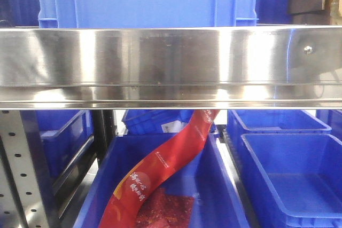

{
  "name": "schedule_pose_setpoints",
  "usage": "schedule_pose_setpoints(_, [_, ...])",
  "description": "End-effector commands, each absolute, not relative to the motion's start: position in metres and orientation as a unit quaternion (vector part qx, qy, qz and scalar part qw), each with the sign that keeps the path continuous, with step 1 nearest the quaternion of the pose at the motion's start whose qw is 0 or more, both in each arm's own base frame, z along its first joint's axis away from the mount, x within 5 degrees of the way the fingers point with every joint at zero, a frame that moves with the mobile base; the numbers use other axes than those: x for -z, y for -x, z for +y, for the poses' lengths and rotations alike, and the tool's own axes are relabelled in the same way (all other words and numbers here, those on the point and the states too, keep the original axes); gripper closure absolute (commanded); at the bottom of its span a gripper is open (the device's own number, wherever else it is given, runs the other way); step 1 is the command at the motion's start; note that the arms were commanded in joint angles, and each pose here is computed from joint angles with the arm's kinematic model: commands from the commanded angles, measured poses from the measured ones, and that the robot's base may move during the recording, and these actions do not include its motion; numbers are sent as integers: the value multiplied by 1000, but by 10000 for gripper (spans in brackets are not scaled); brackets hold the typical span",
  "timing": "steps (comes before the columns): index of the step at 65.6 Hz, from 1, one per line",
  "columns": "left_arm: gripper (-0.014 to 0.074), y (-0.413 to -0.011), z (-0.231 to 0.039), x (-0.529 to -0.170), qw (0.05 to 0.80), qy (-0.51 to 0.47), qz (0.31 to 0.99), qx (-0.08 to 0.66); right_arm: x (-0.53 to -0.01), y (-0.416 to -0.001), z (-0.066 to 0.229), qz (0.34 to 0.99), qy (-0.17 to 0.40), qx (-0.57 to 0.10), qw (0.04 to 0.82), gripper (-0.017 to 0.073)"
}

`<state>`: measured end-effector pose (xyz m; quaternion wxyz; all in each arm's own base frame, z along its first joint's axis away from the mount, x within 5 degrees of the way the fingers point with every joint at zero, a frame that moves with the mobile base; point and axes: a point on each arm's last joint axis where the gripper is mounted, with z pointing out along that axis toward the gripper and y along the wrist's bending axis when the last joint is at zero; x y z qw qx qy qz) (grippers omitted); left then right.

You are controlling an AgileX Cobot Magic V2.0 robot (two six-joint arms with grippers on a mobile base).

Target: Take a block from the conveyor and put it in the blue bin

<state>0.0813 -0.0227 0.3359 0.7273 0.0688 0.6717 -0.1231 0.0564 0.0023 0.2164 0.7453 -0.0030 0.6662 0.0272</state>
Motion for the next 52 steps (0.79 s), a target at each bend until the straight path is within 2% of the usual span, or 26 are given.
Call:
schedule_pose_setpoints(1, [704,-80,-22,-337,734,-62,665,125,-218,-56,2,656,6,-22,755,727])
schedule_pose_setpoints(29, [704,-80,-22,-336,734,-63,665,124,-218,-56,2,656,6,-22,755,727])
schedule_pose_setpoints(35, [704,-81,-21,-333,736,-93,665,84,-218,-56,2,656,6,-22,755,727])
schedule_pose_setpoints(41, [704,-78,-15,-322,747,-123,653,4,-218,-56,2,656,6,-22,755,727])
schedule_pose_setpoints(52, [704,-67,-2,-281,756,-25,654,-2,-218,-56,2,656,6,-22,755,727])
